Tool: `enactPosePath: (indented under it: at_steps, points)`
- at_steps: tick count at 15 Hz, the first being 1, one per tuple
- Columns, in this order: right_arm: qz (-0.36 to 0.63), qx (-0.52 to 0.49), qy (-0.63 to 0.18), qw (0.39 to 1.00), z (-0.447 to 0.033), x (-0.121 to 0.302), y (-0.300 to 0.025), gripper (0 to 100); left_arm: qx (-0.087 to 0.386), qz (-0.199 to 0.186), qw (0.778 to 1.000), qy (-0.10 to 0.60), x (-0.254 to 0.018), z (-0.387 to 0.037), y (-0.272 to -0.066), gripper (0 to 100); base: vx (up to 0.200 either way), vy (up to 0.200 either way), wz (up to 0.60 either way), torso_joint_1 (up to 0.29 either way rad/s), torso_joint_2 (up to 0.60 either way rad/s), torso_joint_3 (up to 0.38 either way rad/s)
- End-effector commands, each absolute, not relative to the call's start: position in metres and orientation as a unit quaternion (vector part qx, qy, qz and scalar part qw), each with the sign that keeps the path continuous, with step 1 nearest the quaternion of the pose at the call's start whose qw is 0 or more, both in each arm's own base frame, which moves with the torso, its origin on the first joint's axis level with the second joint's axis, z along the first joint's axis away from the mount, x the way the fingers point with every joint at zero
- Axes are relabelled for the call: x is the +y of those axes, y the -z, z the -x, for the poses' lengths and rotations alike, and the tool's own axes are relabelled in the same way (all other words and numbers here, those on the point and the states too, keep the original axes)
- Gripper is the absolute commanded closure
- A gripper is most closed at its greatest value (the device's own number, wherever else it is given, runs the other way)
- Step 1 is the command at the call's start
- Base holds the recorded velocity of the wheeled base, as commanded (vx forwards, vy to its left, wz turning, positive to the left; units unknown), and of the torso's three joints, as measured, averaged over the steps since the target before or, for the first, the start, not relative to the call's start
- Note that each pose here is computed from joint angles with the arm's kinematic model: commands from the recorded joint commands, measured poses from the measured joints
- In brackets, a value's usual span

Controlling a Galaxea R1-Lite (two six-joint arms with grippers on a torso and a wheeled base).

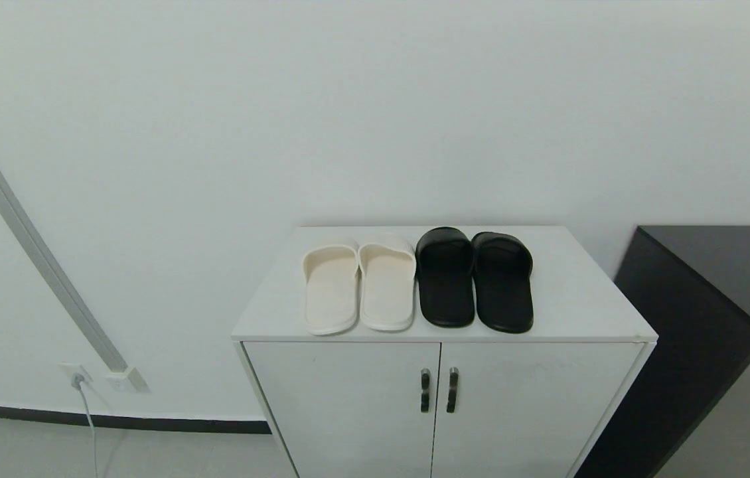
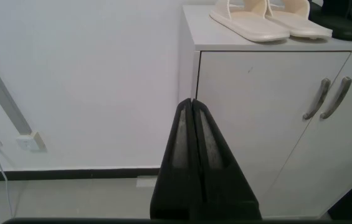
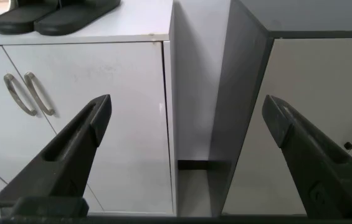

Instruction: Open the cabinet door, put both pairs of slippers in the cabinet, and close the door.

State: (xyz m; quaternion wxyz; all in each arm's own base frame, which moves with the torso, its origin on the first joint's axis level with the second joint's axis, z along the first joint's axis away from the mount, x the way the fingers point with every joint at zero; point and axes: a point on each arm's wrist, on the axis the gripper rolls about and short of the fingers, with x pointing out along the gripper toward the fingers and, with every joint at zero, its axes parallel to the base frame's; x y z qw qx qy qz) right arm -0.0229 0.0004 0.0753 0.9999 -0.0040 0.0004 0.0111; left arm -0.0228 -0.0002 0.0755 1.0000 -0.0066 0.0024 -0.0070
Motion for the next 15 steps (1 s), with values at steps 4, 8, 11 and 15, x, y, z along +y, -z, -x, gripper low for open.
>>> enactPosePath:
  at_steps: [4, 8, 11, 15]
  points:
    - [0.004, 0.001, -0.012, 1.000, 0.023, 0.000, -0.075, 0, 0.002, 0.007, 1.000, 0.007, 0.000, 0.023, -0.075, 100, 0.000, 0.000, 0.00, 0.000, 0.00, 0.000]
    - [0.010, -0.001, -0.011, 1.000, 0.023, 0.000, -0.076, 0, 0.002, 0.007, 1.000, 0.007, 0.000, 0.023, -0.075, 100, 0.000, 0.000, 0.00, 0.000, 0.00, 0.000]
    - [-0.040, -0.083, -0.012, 0.996, 0.033, 0.000, -0.134, 0, 0.002, 0.006, 1.000, 0.007, 0.000, 0.023, -0.075, 100, 0.000, 0.000, 0.00, 0.000, 0.00, 0.000]
    - [0.000, 0.098, -0.070, 0.993, -0.007, 0.003, -0.128, 0, 0.002, 0.004, 1.000, 0.007, 0.000, 0.023, -0.075, 100, 0.000, 0.000, 0.00, 0.000, 0.00, 0.000]
